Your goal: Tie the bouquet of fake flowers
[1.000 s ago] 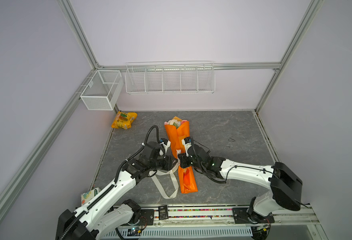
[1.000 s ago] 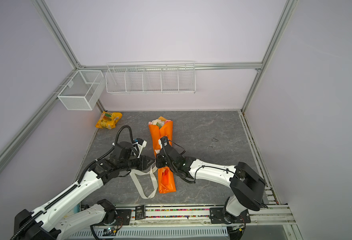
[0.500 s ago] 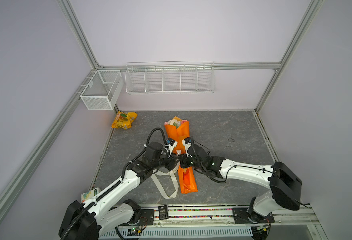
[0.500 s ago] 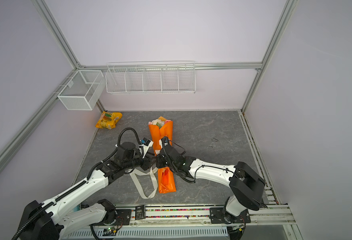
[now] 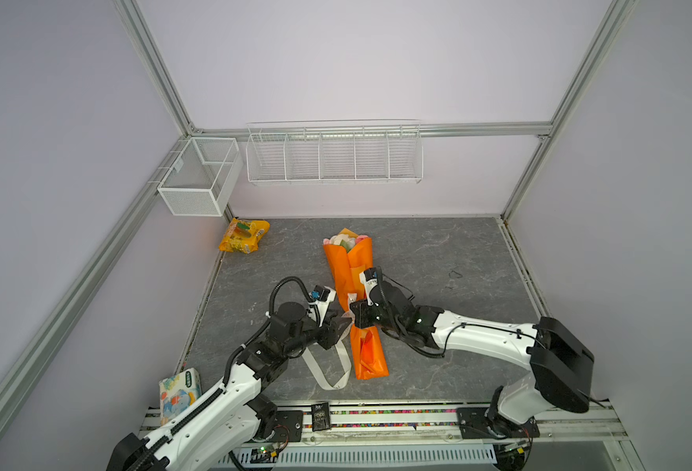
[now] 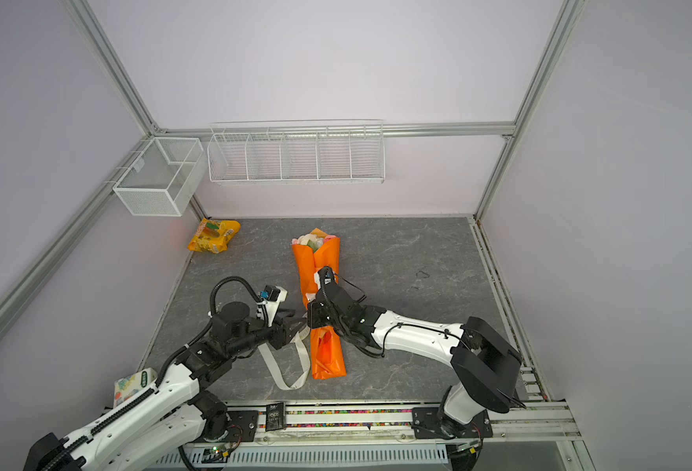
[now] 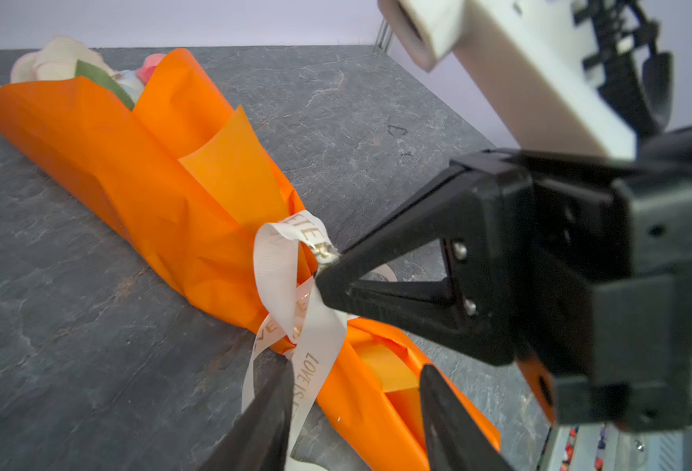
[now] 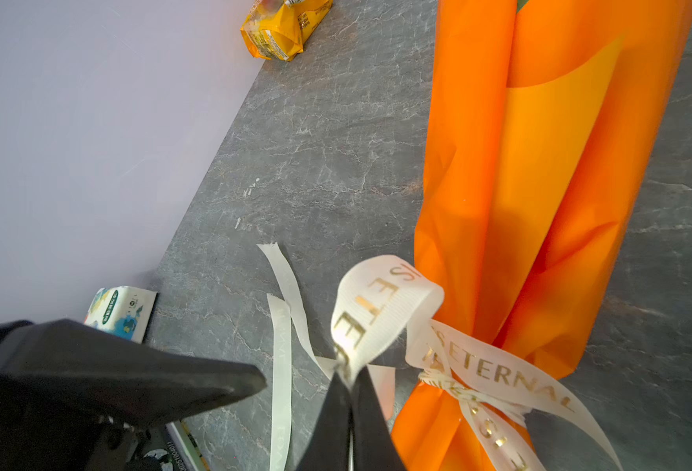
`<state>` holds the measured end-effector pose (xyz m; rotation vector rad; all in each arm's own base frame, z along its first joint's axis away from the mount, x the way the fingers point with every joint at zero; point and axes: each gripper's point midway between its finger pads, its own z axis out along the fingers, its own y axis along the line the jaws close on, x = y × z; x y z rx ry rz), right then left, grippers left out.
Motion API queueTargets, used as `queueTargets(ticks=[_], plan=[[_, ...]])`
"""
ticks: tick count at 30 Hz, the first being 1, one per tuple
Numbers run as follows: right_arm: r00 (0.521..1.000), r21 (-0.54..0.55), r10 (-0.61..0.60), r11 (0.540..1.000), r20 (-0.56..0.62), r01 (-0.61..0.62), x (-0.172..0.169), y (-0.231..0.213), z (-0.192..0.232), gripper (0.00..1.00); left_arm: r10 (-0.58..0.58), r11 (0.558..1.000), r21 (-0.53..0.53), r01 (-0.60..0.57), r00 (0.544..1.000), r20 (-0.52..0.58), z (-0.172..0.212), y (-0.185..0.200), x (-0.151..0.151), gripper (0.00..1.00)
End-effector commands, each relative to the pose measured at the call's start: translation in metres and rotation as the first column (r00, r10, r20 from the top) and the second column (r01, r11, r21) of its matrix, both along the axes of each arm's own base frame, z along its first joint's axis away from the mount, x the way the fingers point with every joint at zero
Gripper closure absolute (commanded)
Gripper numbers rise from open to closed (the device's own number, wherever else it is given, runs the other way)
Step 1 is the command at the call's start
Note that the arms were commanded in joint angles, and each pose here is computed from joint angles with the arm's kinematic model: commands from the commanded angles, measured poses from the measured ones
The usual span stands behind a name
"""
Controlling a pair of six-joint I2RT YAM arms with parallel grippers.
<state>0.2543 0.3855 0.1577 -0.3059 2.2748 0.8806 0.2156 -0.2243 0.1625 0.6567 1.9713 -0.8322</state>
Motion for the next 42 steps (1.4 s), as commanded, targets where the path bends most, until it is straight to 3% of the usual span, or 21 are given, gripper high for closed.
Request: queueTargets(ticks=[1, 5, 15, 22, 28, 30, 34, 38, 42], plan=[[1.000, 0.066, -0.005, 0.998, 0.021, 0.004, 0.004, 0.006, 0.026, 0.92, -0.062, 0.998, 0.009, 0.061, 0.996, 0.062, 0.000, -0.011, 0.004, 0.50], [1.000, 0.069, 0.000, 0.998, 0.021, -0.001, 0.003, 0.006, 0.027, 0.92, -0.136, 0.990, 0.049, 0.132, 0.988, 0.076, -0.003, -0.022, 0.005, 0.48], [1.000, 0.072, 0.015, 0.997, 0.013, -0.016, 0.002, 0.009, 0.028, 0.91, -0.087, 0.996, 0.038, 0.082, 0.986, 0.145, 0.001, -0.032, 0.033, 0.59], [1.000, 0.066, 0.020, 0.998, 0.003, -0.020, 0.000, 0.009, 0.026, 0.90, -0.040, 0.998, 0.062, 0.032, 0.989, 0.140, -0.001, -0.026, 0.040, 0.89], [1.000, 0.056, 0.015, 0.998, 0.001, -0.015, 0.000, 0.006, 0.027, 0.89, -0.038, 0.998, 0.058, 0.030, 0.988, 0.148, 0.002, -0.021, 0.034, 1.00], [1.000, 0.048, 0.014, 0.999, 0.001, -0.014, -0.001, 0.005, 0.028, 0.86, -0.034, 0.998, 0.056, 0.026, 0.988, 0.147, 0.003, -0.020, 0.034, 1.00], [1.000, -0.018, -0.018, 1.000, -0.004, 0.018, -0.006, -0.018, 0.033, 0.67, -0.016, 0.998, 0.060, 0.009, 0.993, 0.116, 0.002, -0.018, 0.034, 1.00], [0.997, -0.064, -0.075, 0.995, -0.025, 0.073, -0.025, -0.055, 0.034, 0.54, 0.017, 0.998, 0.057, -0.021, 0.998, 0.066, 0.000, -0.015, 0.035, 1.00], [0.999, -0.073, -0.027, 0.997, -0.046, 0.023, -0.051, -0.064, 0.030, 0.54, 0.069, 0.997, 0.042, -0.070, 0.997, 0.027, -0.002, -0.011, 0.038, 1.00]])
